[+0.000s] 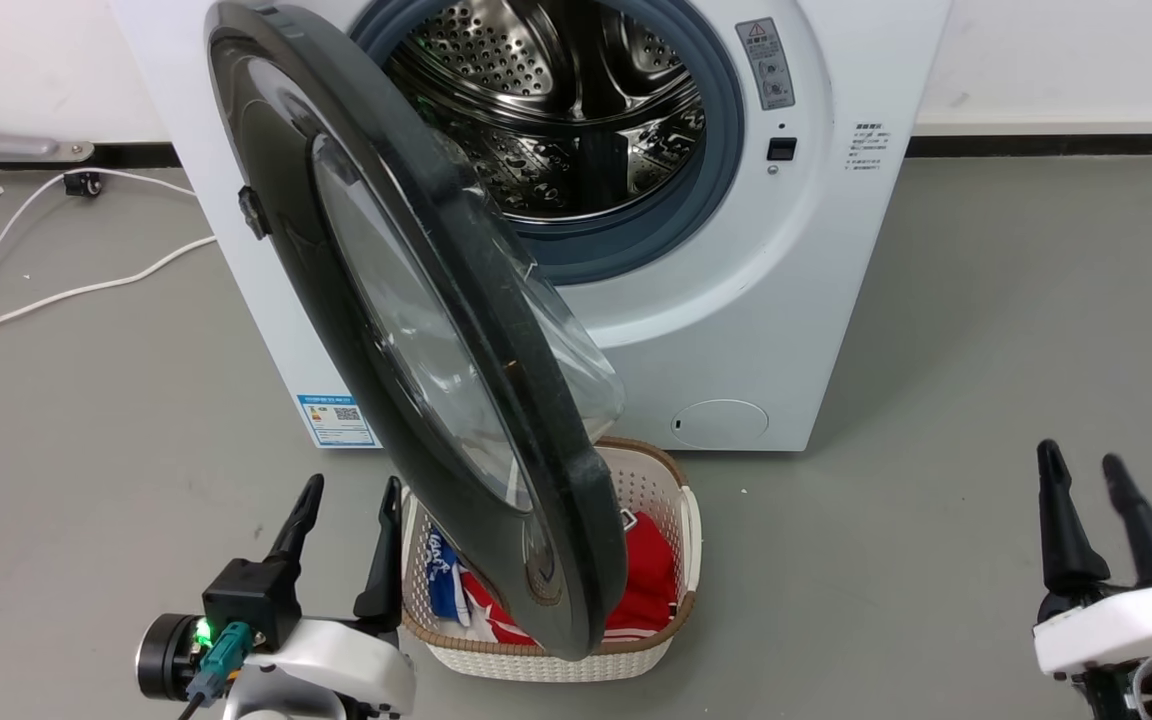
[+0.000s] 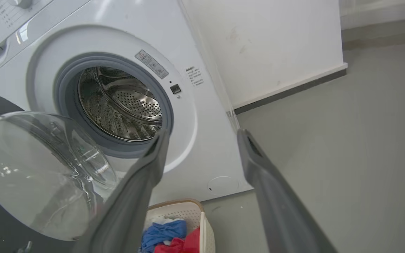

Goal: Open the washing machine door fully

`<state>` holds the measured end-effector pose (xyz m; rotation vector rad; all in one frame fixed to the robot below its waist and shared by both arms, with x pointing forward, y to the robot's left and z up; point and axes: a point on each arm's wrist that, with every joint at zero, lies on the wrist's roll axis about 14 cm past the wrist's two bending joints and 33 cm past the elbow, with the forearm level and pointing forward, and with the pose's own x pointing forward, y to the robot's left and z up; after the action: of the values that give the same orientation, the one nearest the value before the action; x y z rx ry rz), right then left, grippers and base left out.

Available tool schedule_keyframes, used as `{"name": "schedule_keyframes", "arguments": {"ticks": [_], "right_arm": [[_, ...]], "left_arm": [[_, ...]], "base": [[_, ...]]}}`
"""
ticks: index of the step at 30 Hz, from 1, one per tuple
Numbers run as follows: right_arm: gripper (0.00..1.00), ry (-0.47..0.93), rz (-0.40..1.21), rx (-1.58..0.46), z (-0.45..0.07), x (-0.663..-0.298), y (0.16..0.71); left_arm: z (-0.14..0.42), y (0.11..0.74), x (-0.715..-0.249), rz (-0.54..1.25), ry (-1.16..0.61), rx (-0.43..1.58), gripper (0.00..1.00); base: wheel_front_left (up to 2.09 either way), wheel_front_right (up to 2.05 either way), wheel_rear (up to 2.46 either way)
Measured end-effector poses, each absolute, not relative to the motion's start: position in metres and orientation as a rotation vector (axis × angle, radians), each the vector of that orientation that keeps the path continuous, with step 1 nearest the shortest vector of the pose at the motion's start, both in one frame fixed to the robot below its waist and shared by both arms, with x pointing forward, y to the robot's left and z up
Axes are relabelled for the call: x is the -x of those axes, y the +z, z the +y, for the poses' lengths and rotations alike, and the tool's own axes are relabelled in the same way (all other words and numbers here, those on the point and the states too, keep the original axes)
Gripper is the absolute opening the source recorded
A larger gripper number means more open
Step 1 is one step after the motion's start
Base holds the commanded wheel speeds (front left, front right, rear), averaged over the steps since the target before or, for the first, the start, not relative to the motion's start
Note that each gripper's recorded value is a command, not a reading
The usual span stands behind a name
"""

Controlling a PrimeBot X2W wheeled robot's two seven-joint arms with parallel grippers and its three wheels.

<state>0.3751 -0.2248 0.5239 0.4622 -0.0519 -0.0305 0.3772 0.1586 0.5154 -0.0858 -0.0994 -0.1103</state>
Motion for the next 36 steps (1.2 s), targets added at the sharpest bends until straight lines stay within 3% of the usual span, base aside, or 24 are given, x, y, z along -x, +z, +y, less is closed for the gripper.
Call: {"name": "schedule_keyframes", "arguments": {"ticks": [5,12,23,36], "right_arm": [[1.0,-0.033,-0.13,-0.147,-0.228,-0.373,0.547],[1.0,0.0,-0.177,0.058,-0.209,-0.367,0.566],[1.0,0.039,-0.026,0.01,-0.192,-0.347,0.52],[1.0,0.043,-0.039,-0.025,-0.19,-0.347,0.52]], "left_arm": [[0.162,0.518,-0.377,-0.106,-0.105,0.072,1.0],[0.167,0.52,-0.377,-0.112,-0.099,0.051,1.0],[0.17,0.514,-0.372,-0.093,-0.096,0.038,1.0],[0.17,0.509,-0.37,-0.078,-0.093,0.045,1.0]], "base": [[0.0,0.0,0.0],[0.0,0.0,0.0],[0.0,0.0,0.0],[0.0,0.0,0.0]]}}
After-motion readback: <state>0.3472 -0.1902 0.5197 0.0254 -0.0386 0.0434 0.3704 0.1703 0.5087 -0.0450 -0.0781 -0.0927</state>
